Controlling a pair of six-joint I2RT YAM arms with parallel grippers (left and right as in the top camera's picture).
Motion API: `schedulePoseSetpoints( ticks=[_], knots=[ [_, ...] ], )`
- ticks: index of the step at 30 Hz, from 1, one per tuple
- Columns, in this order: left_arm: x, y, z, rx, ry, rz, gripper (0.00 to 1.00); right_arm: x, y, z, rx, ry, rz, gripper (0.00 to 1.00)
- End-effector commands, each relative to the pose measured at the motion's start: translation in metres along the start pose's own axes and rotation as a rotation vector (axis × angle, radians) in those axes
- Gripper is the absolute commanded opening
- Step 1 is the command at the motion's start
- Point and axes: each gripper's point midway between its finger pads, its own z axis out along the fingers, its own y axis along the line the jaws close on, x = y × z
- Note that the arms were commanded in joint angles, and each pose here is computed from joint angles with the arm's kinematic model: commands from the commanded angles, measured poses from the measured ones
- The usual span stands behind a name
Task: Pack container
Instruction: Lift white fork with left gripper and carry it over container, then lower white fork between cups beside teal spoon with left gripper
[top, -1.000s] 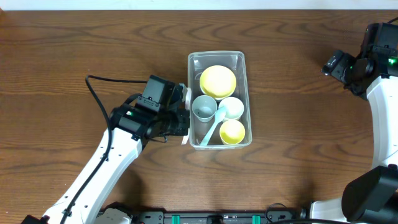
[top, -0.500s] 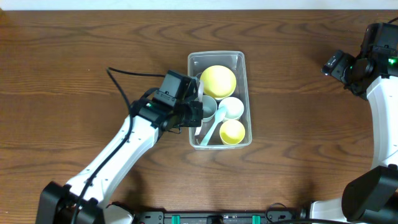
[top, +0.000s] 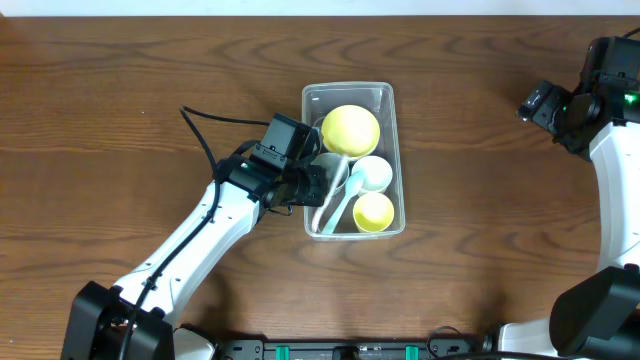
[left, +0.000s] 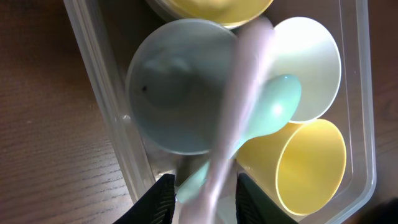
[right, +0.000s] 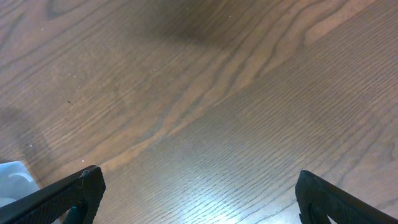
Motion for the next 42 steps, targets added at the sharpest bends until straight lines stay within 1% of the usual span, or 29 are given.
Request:
schedulePoseSetpoints(
  ticks=[1, 5, 6, 9, 12, 14, 15, 18, 22, 27, 37, 39, 42],
  knots=[
    [-0.006, -0.002, -0.004, -0.003, -0.019, 0.02, 0.33, 0.0, -0.002, 0.002, 0.007, 0.004, 0.003, 0.99],
    [-0.006, -0.002, -0.004, -0.003, -0.019, 0.02, 0.32, 0.0, -0.002, 0.002, 0.007, 0.004, 0.003, 0.99],
    [-0.006, -0.002, -0.004, -0.003, -0.019, 0.02, 0.28, 0.0, -0.002, 0.002, 0.007, 0.004, 0.003, 0.99],
    [-0.006, -0.002, -0.004, -0.003, -0.019, 0.024, 0.22, 0.0, -0.002, 0.002, 0.007, 0.004, 0.003, 0.99],
    [-0.006, -0.003, -0.004, -0.003, -0.02, 0.031, 0.21, 0.0, -0.002, 0.002, 0.007, 0.004, 0.003, 0.99],
    [-0.006, -0.003, -0.004, -0.002, -0.021, 0.032, 0.24, 0.0, -0.002, 0.002, 0.007, 0.004, 0.003, 0.99],
    [-0.007, -0.003, -0.004, -0.001, -0.024, 0.033, 0.28, 0.0, -0.002, 0.002, 0.007, 0.004, 0.003, 0.99],
    [-0.01, -0.004, -0.004, 0.004, -0.035, 0.037, 0.36, 0.0, -0.002, 0.002, 0.007, 0.004, 0.003, 0.99],
    [-0.009, -0.015, -0.002, 0.022, -0.041, 0.106, 0.41, 0.0, -0.002, 0.002, 0.007, 0.004, 0.003, 0.99],
    [-0.004, -0.035, 0.001, 0.048, -0.046, 0.224, 0.42, 0.0, -0.002, 0.002, 0.007, 0.004, 0.003, 0.99],
    [0.009, -0.048, 0.005, 0.058, -0.016, 0.266, 0.42, 0.0, -0.002, 0.002, 0.007, 0.004, 0.003, 0.99],
    [0.01, -0.046, 0.006, 0.035, -0.018, 0.268, 0.41, 0.0, -0.002, 0.002, 0.007, 0.004, 0.003, 0.99],
    [0.011, -0.041, 0.007, -0.005, -0.02, 0.275, 0.25, 0.0, -0.002, 0.002, 0.007, 0.004, 0.003, 0.99]
  ],
)
